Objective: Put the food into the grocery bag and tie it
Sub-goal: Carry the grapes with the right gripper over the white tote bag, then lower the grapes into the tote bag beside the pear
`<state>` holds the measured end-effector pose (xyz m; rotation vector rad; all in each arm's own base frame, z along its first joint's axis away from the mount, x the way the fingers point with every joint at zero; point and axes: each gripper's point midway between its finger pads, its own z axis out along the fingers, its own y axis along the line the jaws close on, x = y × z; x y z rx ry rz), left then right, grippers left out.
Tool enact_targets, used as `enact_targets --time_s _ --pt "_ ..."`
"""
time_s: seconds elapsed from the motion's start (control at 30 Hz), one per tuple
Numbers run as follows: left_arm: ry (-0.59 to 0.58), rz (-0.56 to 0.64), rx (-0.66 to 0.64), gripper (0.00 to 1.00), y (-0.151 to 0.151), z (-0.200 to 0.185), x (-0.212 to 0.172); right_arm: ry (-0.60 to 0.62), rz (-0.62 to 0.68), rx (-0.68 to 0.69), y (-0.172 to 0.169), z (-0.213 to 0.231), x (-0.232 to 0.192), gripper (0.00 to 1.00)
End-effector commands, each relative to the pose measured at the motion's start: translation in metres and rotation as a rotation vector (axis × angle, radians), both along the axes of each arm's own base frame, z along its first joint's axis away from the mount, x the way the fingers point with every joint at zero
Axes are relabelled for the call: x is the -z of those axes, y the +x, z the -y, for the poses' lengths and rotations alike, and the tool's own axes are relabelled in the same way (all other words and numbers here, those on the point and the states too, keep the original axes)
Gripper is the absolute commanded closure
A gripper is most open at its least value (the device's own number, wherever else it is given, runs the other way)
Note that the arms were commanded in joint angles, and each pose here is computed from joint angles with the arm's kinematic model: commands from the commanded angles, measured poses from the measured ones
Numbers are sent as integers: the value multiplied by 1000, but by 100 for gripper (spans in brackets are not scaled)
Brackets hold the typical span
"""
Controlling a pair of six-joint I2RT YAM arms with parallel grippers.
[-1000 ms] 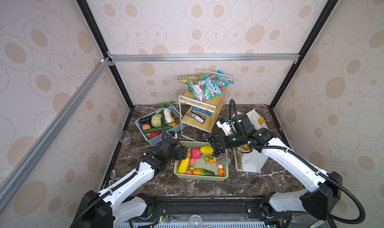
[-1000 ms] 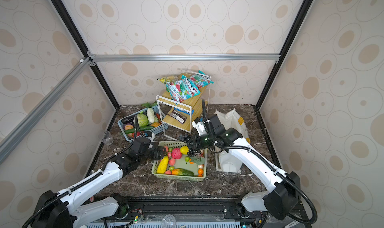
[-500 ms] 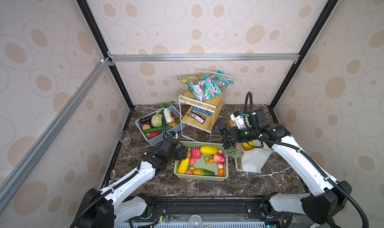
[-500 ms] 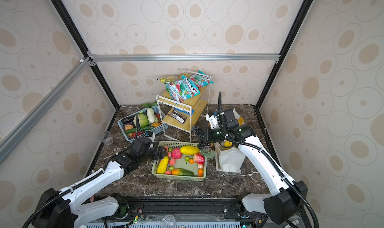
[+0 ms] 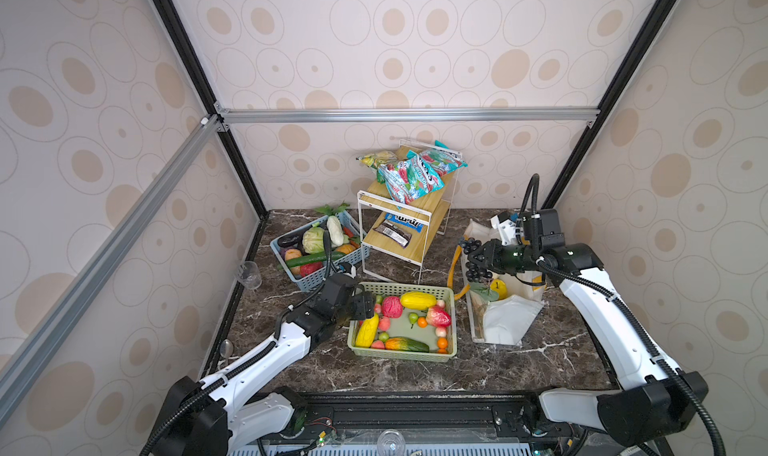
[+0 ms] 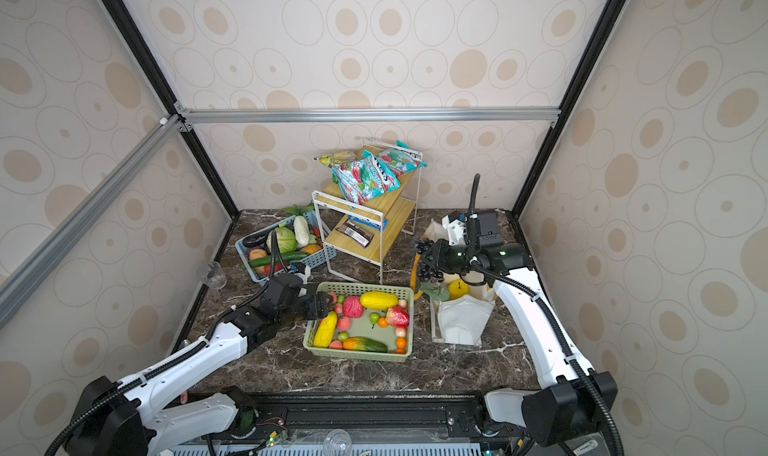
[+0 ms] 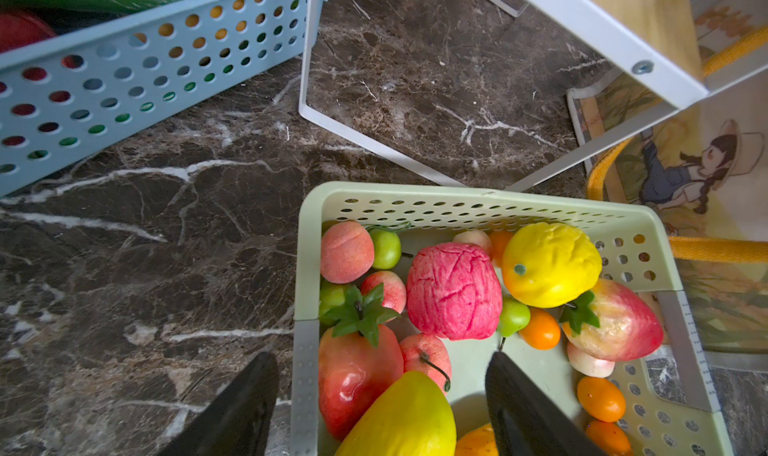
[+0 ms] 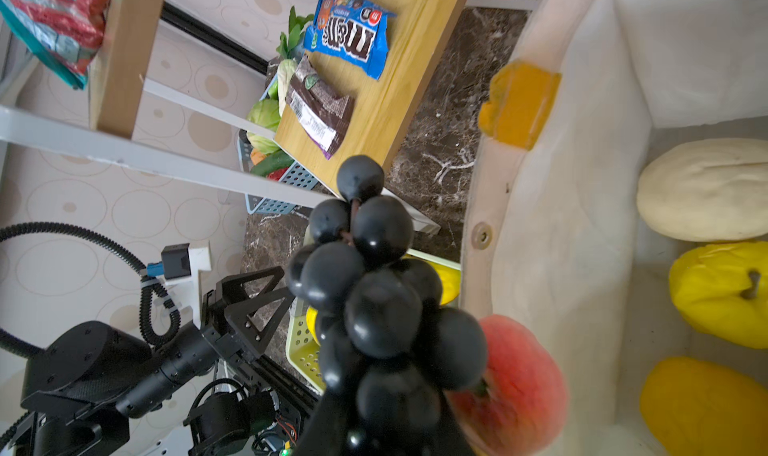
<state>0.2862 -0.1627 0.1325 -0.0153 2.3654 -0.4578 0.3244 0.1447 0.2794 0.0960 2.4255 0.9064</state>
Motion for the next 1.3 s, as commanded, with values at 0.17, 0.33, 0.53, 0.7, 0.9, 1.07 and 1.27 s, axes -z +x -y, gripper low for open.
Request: enact_targets --time_s 0.17,0.33,0.53,0.7,0.9,1.07,1.27 --pt "-15 26 -5 21 8 2 -11 20 35 157 27 44 -7 77" --pt "-8 22 -2 21 10 3 -10 -20 2 226 37 68 10 77" --pt "-12 13 4 21 14 7 -7 -91 -46 270 42 84 37 77" --pt "-11 11 12 21 19 11 -7 -115 -86 274 43 87 56 77" --pt "-11 8 19 21 21 14 -7 -157 -138 273 43 92 81 76" --pt "-15 6 16 21 20 14 -5 -160 -179 252 42 90 99 76" --pt "-14 10 7 21 16 10 -8 -171 -197 247 39 91 116 75"
